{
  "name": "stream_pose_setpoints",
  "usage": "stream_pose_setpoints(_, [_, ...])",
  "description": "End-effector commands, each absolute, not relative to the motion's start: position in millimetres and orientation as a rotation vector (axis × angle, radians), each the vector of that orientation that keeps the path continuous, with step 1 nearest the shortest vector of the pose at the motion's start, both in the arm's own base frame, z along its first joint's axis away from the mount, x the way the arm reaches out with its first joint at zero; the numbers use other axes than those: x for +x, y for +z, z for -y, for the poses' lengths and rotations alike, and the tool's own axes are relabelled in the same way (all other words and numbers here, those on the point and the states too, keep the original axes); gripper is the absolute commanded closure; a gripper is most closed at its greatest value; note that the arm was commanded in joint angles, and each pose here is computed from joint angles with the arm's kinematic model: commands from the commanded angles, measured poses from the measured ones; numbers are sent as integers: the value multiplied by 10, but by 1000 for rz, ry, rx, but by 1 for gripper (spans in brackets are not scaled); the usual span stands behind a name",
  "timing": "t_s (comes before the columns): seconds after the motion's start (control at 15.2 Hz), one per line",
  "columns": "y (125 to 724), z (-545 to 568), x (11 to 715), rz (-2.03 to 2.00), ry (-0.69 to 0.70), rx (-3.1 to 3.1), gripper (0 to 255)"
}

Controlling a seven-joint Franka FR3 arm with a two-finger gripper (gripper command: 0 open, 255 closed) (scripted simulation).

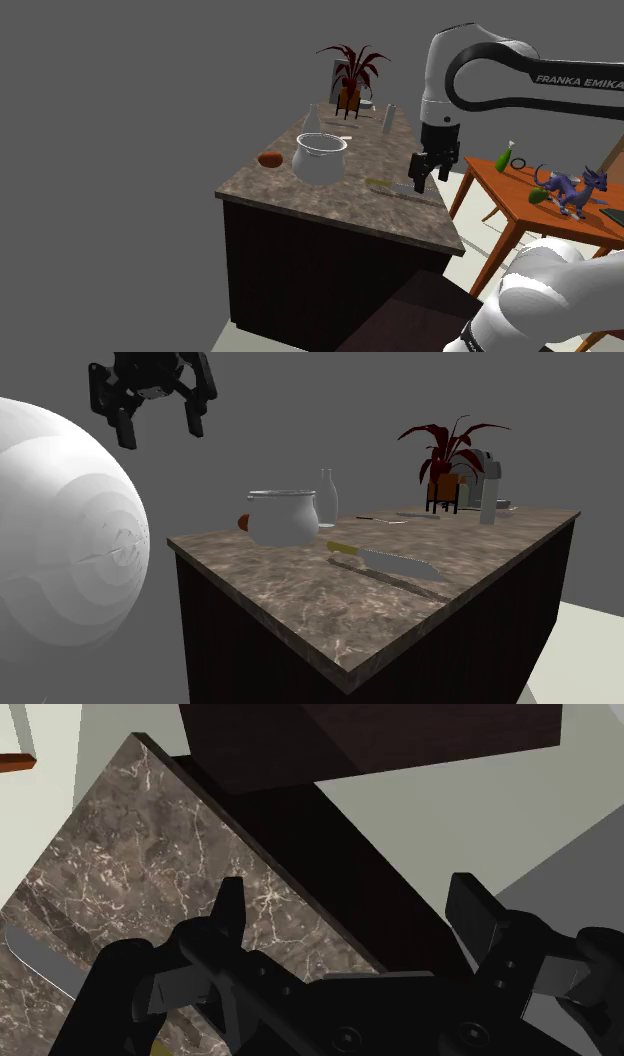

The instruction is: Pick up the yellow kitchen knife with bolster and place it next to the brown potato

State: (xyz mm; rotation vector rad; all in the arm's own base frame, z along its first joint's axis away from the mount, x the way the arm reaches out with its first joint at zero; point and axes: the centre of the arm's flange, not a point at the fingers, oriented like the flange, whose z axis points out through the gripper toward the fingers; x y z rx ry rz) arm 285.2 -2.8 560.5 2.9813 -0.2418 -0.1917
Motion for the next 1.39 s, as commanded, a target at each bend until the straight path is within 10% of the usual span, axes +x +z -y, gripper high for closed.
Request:
stream_pose_setpoints(0.0, [5605, 28, 2852, 242, -192, 2981, 0])
stream_pose_setpoints(1.32, [4624, 2340, 3725, -418, -190, 3032, 0])
